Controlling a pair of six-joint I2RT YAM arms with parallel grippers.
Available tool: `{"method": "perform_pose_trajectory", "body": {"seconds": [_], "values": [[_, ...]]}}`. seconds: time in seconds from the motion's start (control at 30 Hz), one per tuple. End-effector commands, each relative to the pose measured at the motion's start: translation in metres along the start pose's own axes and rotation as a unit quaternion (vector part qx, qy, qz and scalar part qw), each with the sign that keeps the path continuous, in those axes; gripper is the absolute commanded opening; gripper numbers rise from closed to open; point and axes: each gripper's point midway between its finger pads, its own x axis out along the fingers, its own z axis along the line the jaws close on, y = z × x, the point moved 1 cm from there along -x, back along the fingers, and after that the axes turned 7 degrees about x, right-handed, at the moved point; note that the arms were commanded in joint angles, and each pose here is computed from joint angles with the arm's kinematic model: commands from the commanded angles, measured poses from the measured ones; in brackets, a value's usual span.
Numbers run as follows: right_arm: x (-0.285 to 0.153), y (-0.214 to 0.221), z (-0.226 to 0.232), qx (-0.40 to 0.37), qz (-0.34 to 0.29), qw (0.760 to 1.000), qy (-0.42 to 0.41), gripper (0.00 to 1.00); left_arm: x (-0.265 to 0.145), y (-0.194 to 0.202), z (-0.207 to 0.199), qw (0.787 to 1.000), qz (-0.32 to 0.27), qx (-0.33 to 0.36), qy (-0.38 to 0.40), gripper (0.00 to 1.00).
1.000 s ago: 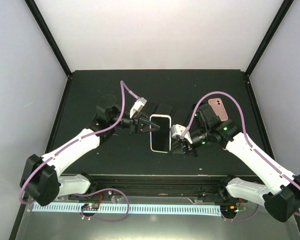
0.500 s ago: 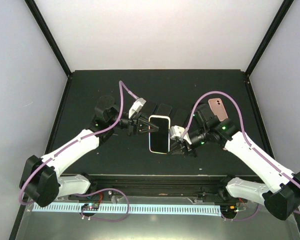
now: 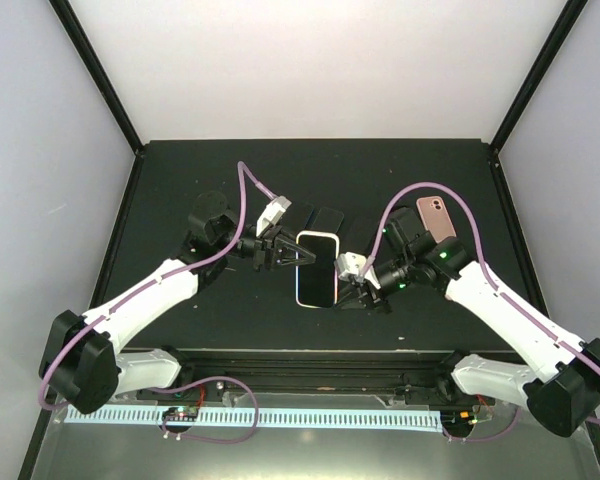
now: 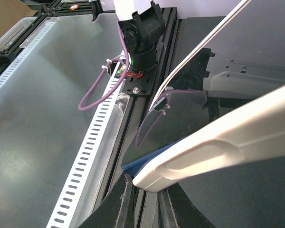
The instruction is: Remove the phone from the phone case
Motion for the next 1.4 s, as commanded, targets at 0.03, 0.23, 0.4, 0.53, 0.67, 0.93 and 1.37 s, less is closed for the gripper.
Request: {"method": "perform_pose_trajectory", "body": {"seconds": [0.03, 0.23, 0.4, 0.53, 0.67, 0.93, 1.37], "values": [[0.005, 0.007, -0.049, -0.01, 0.021, 0.995, 0.098, 0.1, 0.002, 0.001, -0.038, 0.998, 0.029, 0.016, 0.06, 0.02], [-0.004, 0.005, -0.083, 0.013, 0.012, 0.982, 0.186, 0.1, 0.003, -0.001, -0.039, 0.997, 0.038, 0.019, 0.063, 0.02], [-0.011, 0.001, -0.098, 0.042, 0.003, 0.975, 0.219, 0.12, 0.002, -0.001, -0.042, 0.997, 0.037, 0.027, 0.065, 0.02], [-0.018, -0.004, -0.103, 0.055, -0.011, 0.972, 0.229, 0.15, 0.002, 0.001, -0.043, 0.997, 0.038, 0.029, 0.068, 0.02], [-0.022, -0.007, -0.113, 0.073, -0.018, 0.967, 0.242, 0.17, 0.001, 0.004, -0.045, 0.996, 0.039, 0.03, 0.071, 0.02], [-0.028, -0.018, -0.121, 0.083, -0.033, 0.971, 0.222, 0.24, 0.002, 0.009, -0.051, 0.995, 0.047, 0.036, 0.086, 0.01], [-0.02, -0.05, -0.069, 0.074, -0.076, 0.993, 0.049, 0.41, 0.006, 0.02, -0.043, 0.995, 0.052, 0.028, 0.084, 0.02]]}}
